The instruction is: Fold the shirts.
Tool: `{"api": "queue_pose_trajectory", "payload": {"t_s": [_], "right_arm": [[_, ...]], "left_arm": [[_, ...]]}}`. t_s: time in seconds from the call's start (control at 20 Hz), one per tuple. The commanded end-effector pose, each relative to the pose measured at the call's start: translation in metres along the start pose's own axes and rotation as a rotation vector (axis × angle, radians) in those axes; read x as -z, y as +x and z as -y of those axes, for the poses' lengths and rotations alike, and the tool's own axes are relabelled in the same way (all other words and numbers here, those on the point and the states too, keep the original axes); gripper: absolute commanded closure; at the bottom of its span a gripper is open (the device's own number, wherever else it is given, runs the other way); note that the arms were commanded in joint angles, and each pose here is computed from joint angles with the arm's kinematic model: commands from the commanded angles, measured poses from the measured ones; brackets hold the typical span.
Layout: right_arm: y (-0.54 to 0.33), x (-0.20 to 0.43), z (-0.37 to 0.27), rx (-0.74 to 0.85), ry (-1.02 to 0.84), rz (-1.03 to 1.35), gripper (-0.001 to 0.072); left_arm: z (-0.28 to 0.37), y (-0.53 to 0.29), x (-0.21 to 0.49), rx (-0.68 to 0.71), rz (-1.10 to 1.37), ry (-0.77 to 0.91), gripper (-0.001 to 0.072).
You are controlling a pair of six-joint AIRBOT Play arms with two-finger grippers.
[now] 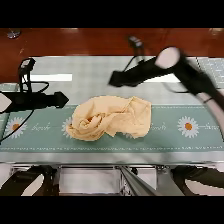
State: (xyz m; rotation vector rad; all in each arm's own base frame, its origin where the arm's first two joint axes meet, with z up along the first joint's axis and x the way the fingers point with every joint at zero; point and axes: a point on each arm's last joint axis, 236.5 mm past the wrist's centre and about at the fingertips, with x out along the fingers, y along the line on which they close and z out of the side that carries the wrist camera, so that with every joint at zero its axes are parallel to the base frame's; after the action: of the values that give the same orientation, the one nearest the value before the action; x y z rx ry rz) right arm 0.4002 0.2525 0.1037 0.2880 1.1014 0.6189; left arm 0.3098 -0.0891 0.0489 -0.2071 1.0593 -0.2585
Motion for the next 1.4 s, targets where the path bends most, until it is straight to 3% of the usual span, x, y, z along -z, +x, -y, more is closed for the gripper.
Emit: {"api": "queue_pose_trajectory", "payload": {"t_s": [0.0, 0.1, 0.15, 0.3, 0.45, 0.55, 0.9, 0.95, 1.0, 1.05, 1.35], "right_arm": [[-0.130, 0.032, 0.144, 0.361, 0.160, -0.005, 0.0095], [-0.173, 0.091, 0.205, 0.489, 0.337, 0.016, 0.0095], [-0.174, 0.121, 0.220, 0.480, 0.462, 0.051, 0.0095], [-0.124, 0.184, 0.207, 0.285, 0.662, 0.092, 0.0096], [-0.068, 0.232, 0.173, 0.134, 0.687, -0.046, 0.0096], [-0.049, 0.250, 0.168, 0.143, 0.647, -0.119, 0.0096], [0.004, 0.246, 0.145, 0.078, 0.632, -0.190, 0.0096], [0.012, 0.250, 0.140, 0.069, 0.626, -0.218, 0.0096], [0.018, 0.253, 0.134, 0.056, 0.626, -0.240, 0.0096], [0.024, 0.252, 0.128, 0.039, 0.633, -0.249, 0.0096], [0.059, 0.240, 0.103, -0.038, 0.678, -0.260, 0.0122]], "left_arm": [[-0.032, -0.002, 0.049, -0.052, -0.190, -0.082, 0.0005], [-0.031, 0.012, 0.096, -0.003, -0.322, -0.181, 0.0005], [-0.024, 0.023, 0.119, 0.043, -0.371, -0.231, 0.0005], [0.024, 0.045, 0.183, 0.275, -0.493, -0.330, 0.0004], [0.038, 0.055, 0.204, 0.345, -0.501, -0.409, 0.0005], [0.038, 0.067, 0.190, 0.362, -0.405, -0.411, 0.0004], [0.047, 0.098, 0.130, 0.328, -0.082, -0.399, 0.0006], [0.054, 0.098, 0.129, 0.337, -0.074, -0.377, 0.0032], [0.062, 0.096, 0.129, 0.355, -0.078, -0.325, 0.0311], [0.069, 0.093, 0.129, 0.375, -0.082, -0.278, 0.0675], [0.083, 0.081, 0.097, 0.413, -0.026, -0.242, 0.0683]]}}
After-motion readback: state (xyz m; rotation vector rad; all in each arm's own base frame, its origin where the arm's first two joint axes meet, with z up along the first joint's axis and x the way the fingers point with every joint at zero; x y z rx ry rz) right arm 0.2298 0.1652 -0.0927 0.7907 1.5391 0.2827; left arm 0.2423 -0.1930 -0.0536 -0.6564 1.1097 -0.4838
